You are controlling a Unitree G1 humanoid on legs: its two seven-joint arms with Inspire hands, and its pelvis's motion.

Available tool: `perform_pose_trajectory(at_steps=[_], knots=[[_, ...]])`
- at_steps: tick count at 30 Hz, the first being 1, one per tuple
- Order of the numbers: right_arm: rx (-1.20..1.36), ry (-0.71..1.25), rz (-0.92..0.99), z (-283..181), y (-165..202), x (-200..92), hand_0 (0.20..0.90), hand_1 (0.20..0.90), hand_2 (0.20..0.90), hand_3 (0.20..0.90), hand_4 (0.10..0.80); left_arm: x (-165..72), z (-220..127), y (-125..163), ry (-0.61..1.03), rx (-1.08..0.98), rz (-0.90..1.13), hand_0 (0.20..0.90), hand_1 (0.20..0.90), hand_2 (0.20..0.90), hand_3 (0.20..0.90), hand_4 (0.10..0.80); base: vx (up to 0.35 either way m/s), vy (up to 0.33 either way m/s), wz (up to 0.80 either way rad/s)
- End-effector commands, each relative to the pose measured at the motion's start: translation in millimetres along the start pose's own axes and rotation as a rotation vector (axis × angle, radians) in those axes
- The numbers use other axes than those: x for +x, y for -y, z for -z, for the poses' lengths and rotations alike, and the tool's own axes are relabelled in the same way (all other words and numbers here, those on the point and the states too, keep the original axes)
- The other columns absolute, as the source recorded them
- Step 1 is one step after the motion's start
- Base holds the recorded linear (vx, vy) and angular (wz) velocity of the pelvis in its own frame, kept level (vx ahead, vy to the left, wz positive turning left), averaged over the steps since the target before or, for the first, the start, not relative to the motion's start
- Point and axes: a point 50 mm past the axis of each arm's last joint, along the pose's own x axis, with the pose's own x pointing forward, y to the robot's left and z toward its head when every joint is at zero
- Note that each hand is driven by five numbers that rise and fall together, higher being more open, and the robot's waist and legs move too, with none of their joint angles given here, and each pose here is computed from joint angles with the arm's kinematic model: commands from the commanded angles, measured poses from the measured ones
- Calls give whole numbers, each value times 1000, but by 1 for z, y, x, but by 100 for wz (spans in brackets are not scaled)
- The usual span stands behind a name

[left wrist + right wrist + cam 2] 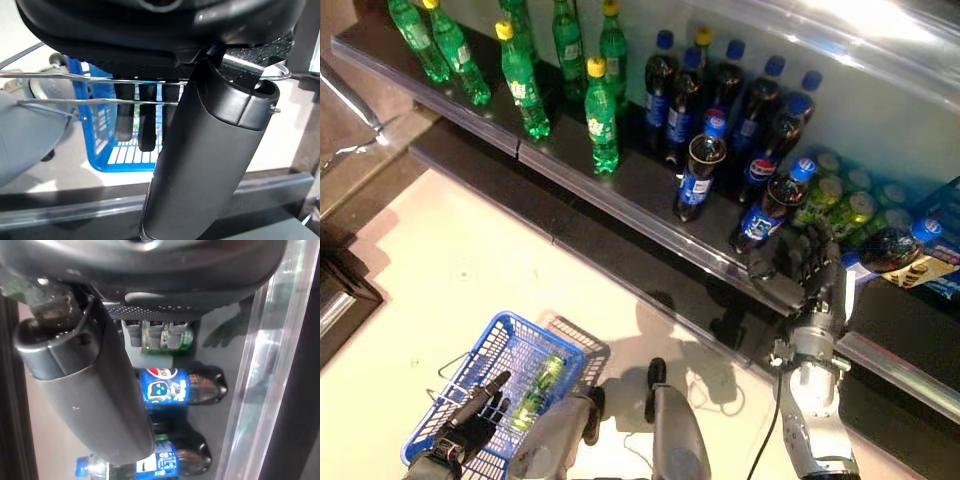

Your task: Pick up the drink and place into the basket.

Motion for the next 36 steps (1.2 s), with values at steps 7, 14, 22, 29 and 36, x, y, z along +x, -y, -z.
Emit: perform_pose_trajectory(at_steps=[7,14,22,29,36], knots=[[39,348,25,-60,-10,38,900,900,900,900,800,1,-59,34,224,32,183,300,300,300,200,100,-160,-19,3],[76,436,22,-77,-21,51,900,900,900,900,800,7,-58,49,268,-3,234,300,300,300,200,100,-151,-5,-4],[147,580,18,-109,-39,68,900,900,900,900,800,12,-69,77,341,-46,323,300,300,300,200,100,-145,-2,-8],[175,695,27,-144,-45,81,900,900,900,900,800,13,-81,97,378,-79,381,300,300,300,200,100,-95,14,-5],[180,731,10,-168,-51,92,900,900,900,900,800,14,-89,112,390,-89,418,300,300,300,200,100,-45,8,-5]])
